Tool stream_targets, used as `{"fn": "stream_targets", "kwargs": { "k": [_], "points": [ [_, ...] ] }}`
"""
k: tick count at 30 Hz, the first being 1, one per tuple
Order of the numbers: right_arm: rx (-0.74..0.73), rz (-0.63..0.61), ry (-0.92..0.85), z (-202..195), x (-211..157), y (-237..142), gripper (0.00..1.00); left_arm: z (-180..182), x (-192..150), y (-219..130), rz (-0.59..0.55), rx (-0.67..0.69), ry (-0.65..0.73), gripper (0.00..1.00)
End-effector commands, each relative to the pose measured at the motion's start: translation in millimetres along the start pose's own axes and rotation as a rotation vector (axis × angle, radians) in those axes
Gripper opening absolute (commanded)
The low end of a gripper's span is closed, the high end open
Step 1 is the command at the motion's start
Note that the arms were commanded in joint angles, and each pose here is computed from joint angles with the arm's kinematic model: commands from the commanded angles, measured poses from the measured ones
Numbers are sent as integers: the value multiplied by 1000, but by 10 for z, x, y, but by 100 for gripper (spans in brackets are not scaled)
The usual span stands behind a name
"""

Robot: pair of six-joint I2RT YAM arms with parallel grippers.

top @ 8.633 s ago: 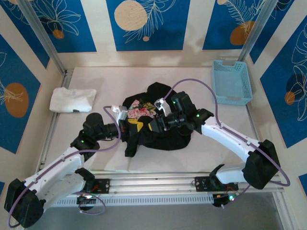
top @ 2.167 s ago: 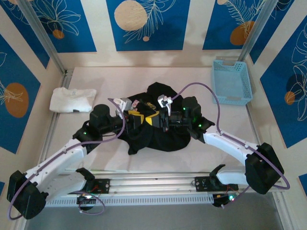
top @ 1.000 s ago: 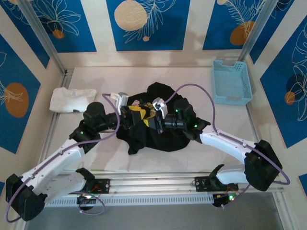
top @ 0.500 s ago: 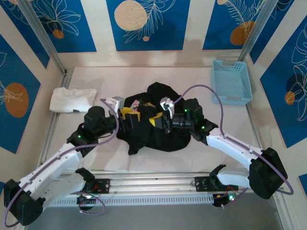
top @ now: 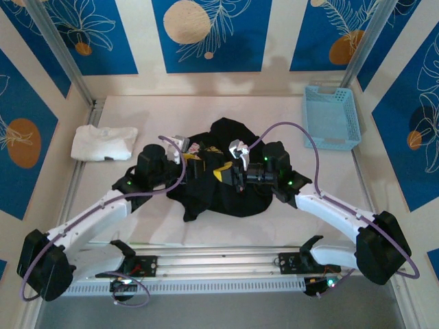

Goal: Fold the inside-out t-shirt

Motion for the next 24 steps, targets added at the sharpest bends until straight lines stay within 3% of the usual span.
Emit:
{"fn": "stream_targets", "kwargs": {
  "k": [1, 9, 12, 14, 16, 22, 24],
  "points": [
    [34, -31, -34, 71, 55, -45, 0, -88, 264, -3, -80, -63, -17, 52],
    [38, -35, -38, 70, 59, -48, 0, -124, 337, 129, -76, -153, -59, 37],
    [30, -34, -37, 53, 53, -51, 0, -152, 345, 164, -68, -183, -62, 25],
    [16, -32, -32, 28, 43, -62, 0, -165, 355, 153, -66, -193, -60, 10],
    [-27, -24, -26, -27, 30, -76, 0, -186, 378, 103, -66, -199, -58, 1],
    [-346, 45, 43, -443, -36, -231, 1, -480, 363, -248, 8, -320, -59, 0],
    [-388, 70, 106, -558, -52, -260, 5, -586, 329, -353, 47, -377, -81, 0]
  ]
}}
Point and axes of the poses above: each hand's point on the last joint's axis, 136 mm out from that joint toward the fingers, its own y axis out along the fingers, its own z axis along the line the jaws close on, x = y × z, the point moved 4 cm from there along -y, back along the fingers, and after that the axes turned 5 degrees about -y, right-handed, at the moved point
